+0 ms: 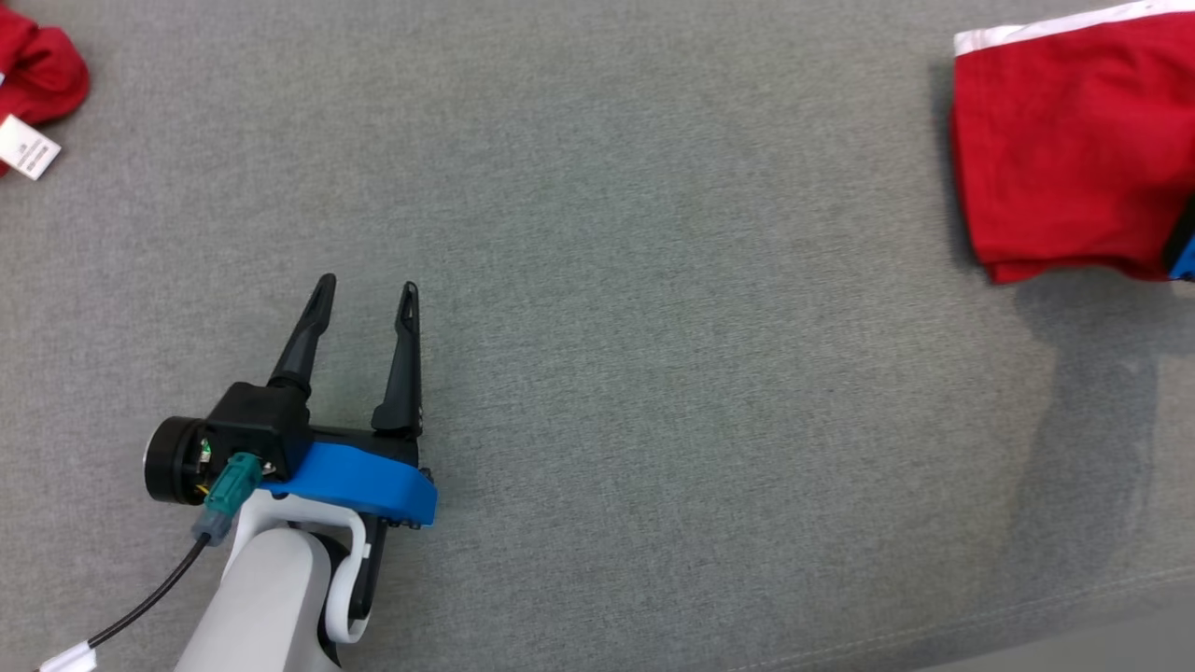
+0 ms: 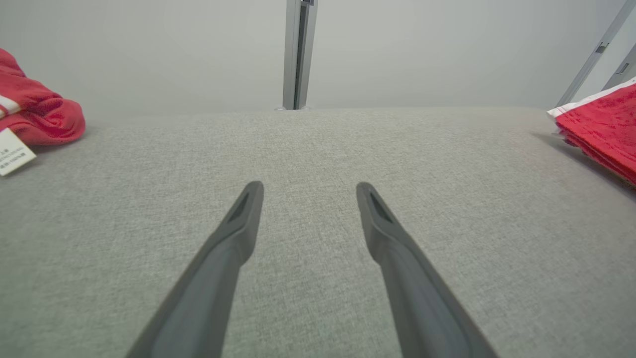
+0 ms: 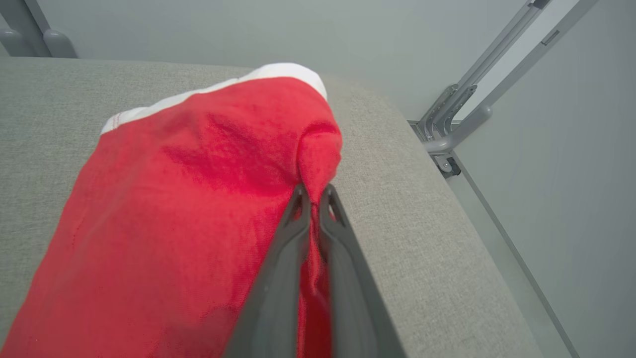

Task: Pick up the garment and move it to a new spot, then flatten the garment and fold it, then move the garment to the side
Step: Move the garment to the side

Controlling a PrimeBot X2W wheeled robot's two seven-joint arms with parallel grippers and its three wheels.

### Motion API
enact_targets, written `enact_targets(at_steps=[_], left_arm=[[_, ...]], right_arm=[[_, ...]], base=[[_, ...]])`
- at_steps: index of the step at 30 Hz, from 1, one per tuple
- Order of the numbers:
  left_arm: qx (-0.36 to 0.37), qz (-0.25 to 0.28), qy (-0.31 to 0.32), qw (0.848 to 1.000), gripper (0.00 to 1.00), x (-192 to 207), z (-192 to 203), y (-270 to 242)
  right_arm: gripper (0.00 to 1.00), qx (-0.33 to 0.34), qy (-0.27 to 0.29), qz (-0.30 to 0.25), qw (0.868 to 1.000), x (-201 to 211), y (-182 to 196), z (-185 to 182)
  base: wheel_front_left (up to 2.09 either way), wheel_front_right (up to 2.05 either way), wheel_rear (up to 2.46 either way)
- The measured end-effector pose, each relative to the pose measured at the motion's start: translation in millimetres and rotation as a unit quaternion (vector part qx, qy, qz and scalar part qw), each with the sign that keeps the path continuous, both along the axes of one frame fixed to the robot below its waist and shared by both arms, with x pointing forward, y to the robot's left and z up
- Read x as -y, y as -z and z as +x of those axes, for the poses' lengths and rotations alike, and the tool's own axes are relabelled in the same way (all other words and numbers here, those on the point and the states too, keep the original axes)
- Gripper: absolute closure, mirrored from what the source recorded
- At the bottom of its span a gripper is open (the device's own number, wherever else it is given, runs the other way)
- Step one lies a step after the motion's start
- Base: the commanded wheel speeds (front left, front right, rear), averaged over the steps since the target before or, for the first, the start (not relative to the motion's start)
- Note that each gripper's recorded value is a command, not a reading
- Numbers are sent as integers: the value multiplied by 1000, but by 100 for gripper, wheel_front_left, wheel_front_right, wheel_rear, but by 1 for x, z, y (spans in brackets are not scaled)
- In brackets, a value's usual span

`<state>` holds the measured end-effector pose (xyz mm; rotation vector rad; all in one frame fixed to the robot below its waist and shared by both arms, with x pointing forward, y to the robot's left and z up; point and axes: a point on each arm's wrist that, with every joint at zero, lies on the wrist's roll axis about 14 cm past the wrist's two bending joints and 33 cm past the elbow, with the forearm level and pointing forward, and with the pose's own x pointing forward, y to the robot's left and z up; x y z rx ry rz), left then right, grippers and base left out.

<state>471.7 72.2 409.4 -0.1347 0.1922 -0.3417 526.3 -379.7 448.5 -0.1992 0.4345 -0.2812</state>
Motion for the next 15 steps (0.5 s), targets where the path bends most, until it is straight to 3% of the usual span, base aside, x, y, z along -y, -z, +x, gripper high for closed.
enact_targets(at_steps=[15], left_arm=[[-13,11,-25,1000,0,-21,6,14]], right_arm=[[100,-9,4,-38,999,14,2,27]], base=[[0,0,0]])
